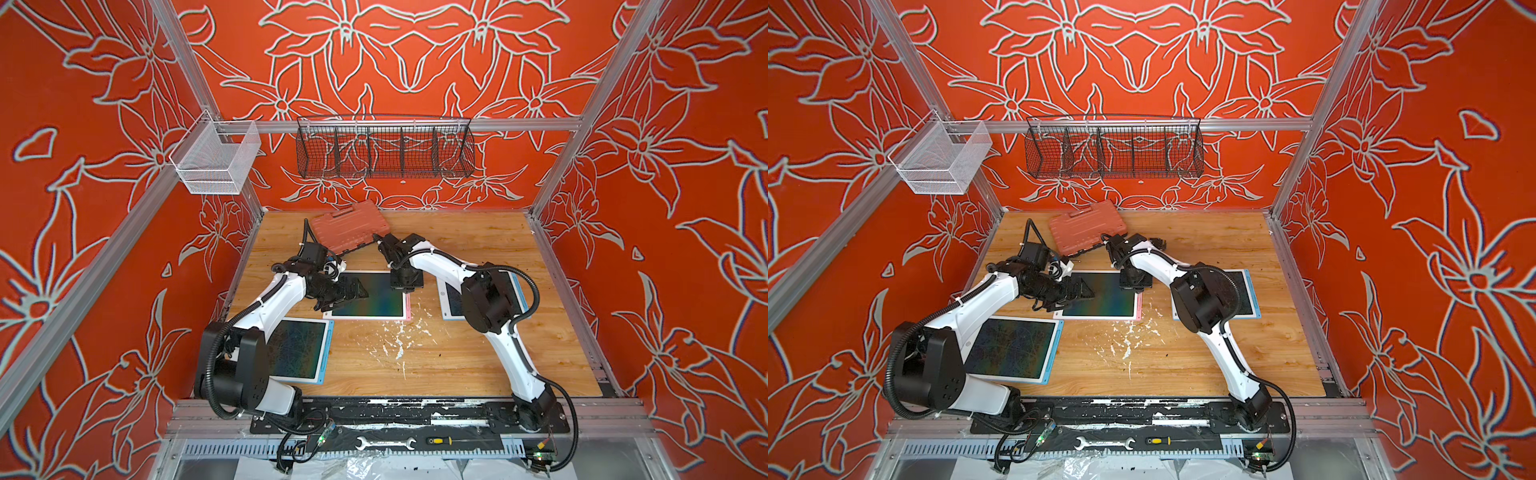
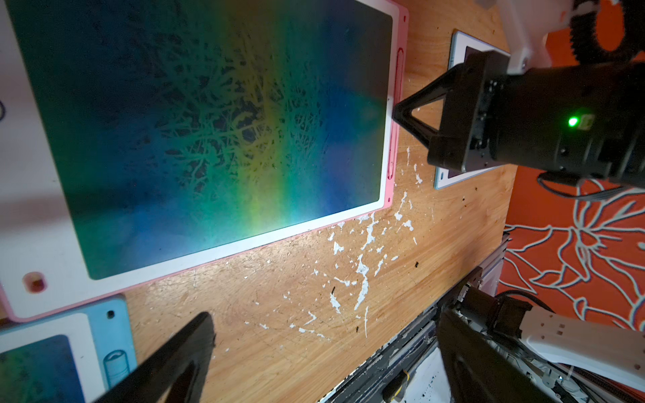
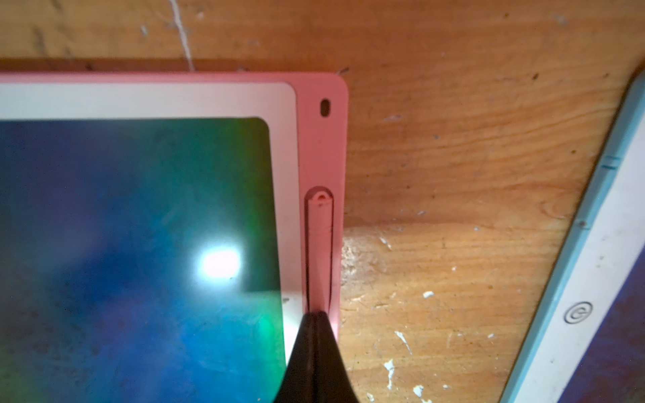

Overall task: Place the stylus back onto the writing tablet
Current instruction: Place the stylus on the writing tablet.

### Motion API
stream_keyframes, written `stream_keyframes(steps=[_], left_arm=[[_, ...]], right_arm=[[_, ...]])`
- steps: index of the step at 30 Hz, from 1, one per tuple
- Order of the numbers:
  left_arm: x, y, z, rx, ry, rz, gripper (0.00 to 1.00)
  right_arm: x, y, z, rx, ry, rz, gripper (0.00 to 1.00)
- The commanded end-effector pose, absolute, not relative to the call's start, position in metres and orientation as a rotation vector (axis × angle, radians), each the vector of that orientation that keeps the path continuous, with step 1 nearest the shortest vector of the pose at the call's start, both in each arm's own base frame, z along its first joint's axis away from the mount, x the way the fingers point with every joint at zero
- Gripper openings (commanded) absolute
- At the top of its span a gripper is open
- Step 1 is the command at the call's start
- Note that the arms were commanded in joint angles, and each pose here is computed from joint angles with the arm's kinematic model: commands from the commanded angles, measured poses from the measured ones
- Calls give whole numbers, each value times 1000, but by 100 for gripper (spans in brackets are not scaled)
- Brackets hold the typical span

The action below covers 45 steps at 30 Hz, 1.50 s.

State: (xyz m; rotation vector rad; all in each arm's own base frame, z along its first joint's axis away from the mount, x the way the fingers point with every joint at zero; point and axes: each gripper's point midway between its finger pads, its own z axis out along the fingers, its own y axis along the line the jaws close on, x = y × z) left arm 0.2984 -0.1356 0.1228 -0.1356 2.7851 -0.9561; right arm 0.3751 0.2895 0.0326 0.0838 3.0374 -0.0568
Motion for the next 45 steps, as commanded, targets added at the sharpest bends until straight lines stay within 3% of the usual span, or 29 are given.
stream_keyframes(steps=[1, 29, 37, 45], left_arm=[[299, -136, 125, -116, 2786, -947, 97], [299, -135, 125, -117, 2789, -942, 97], [300, -135, 126, -115, 2789, -940, 97], [300, -135, 126, -112, 2785, -939, 97]], right_arm=[[368, 286, 21, 89, 3064, -110, 7], [359, 267, -6, 162, 3095, -264, 4], [356, 287, -16, 236, 3126, -107, 3], [372, 301, 11, 204, 3053, 25, 11]])
